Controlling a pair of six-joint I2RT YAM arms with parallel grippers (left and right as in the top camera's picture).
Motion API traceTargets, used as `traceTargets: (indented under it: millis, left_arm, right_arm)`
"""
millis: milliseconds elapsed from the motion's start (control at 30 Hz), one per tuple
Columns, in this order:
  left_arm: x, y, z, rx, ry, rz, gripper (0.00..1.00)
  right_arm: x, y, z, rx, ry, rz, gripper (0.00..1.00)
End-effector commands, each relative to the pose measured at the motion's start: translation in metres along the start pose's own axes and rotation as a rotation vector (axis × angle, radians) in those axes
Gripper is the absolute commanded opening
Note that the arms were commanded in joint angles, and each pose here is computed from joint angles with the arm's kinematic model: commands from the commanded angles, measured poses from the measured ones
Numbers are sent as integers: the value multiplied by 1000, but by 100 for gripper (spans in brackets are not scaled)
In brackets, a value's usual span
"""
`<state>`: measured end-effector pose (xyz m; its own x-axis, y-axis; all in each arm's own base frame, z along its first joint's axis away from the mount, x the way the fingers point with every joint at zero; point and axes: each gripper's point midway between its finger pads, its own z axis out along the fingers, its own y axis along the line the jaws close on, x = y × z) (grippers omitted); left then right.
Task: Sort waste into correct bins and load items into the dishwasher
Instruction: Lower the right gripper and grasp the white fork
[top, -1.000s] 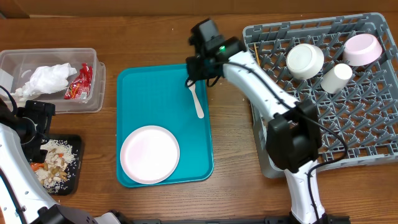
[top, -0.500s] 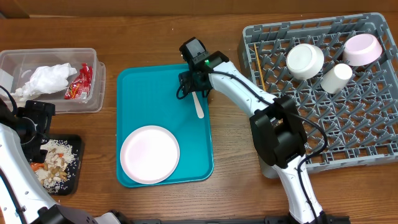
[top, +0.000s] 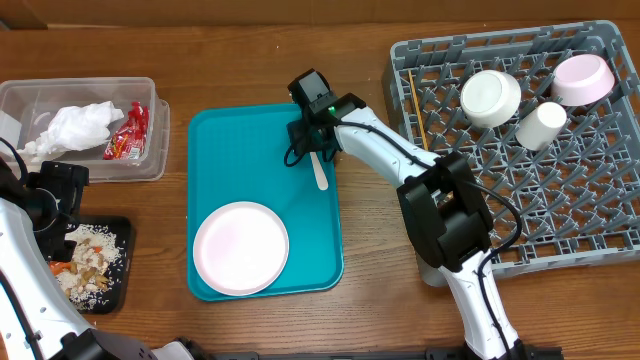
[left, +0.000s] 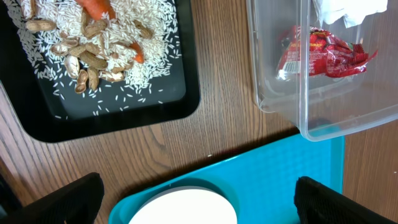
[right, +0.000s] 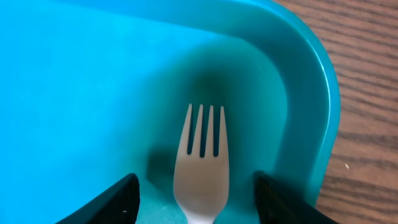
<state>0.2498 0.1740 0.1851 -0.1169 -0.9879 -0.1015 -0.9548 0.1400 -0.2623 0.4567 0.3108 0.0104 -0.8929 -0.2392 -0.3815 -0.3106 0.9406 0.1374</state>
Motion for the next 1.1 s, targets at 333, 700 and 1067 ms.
traceTargets:
  millis: [333,700,1067]
  left_arm:
    - [-2,-1,-1,-2,-8,11,100]
    - [-2,-1,-1,-2,-8,11,100]
    - [-2,-1,-1,-2,-8,11,100]
  right_arm:
    - [25,12,18,-7,44,-25,31]
    - [19,16,6,-3,58,-28,27]
    - [-26,25,-55,-11,21,-18,21]
